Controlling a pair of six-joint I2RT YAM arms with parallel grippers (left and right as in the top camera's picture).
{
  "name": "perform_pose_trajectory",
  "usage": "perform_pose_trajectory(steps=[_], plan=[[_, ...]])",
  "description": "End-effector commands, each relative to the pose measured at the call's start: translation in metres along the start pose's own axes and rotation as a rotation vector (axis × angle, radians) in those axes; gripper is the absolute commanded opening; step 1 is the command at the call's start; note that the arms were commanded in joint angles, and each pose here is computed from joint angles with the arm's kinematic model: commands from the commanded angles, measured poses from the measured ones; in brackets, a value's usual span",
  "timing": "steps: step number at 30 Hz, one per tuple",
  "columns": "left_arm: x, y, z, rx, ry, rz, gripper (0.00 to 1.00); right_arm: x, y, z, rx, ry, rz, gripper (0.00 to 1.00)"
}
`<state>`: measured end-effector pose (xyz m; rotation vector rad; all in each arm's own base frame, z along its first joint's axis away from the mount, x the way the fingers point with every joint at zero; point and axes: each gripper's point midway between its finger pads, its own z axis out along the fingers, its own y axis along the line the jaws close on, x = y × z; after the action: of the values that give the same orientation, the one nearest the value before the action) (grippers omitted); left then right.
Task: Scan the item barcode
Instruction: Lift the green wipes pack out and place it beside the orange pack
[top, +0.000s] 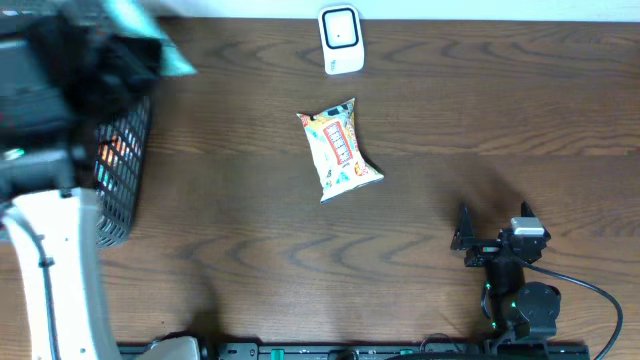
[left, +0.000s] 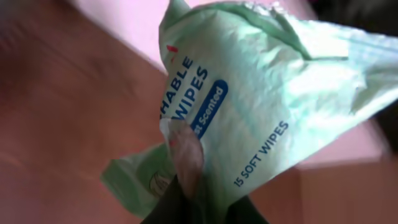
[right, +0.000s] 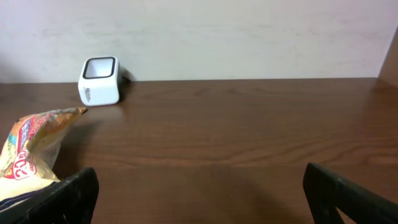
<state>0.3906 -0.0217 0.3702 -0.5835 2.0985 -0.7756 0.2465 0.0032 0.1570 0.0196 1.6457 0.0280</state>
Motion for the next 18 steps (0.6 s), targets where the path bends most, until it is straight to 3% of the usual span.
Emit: perform_pose_trajectory(steps=[1, 7, 18], plan=[[0.025, 0.0, 0.029, -0.133, 0.024, 0.075, 0.07, 0.0, -0.001, 0.0, 0.004, -0.001, -0.014, 0.99], [0.093, 0.024, 0.095, -0.404, 0.144, 0.147, 0.07, 0.0, -0.001, 0.0, 0.004, -0.001, -0.014, 0.99], [0.213, 0.085, 0.2, -0.629, 0.422, 0.149, 0.07, 0.0, -0.001, 0.0, 0.004, -0.001, -0.014, 0.99]])
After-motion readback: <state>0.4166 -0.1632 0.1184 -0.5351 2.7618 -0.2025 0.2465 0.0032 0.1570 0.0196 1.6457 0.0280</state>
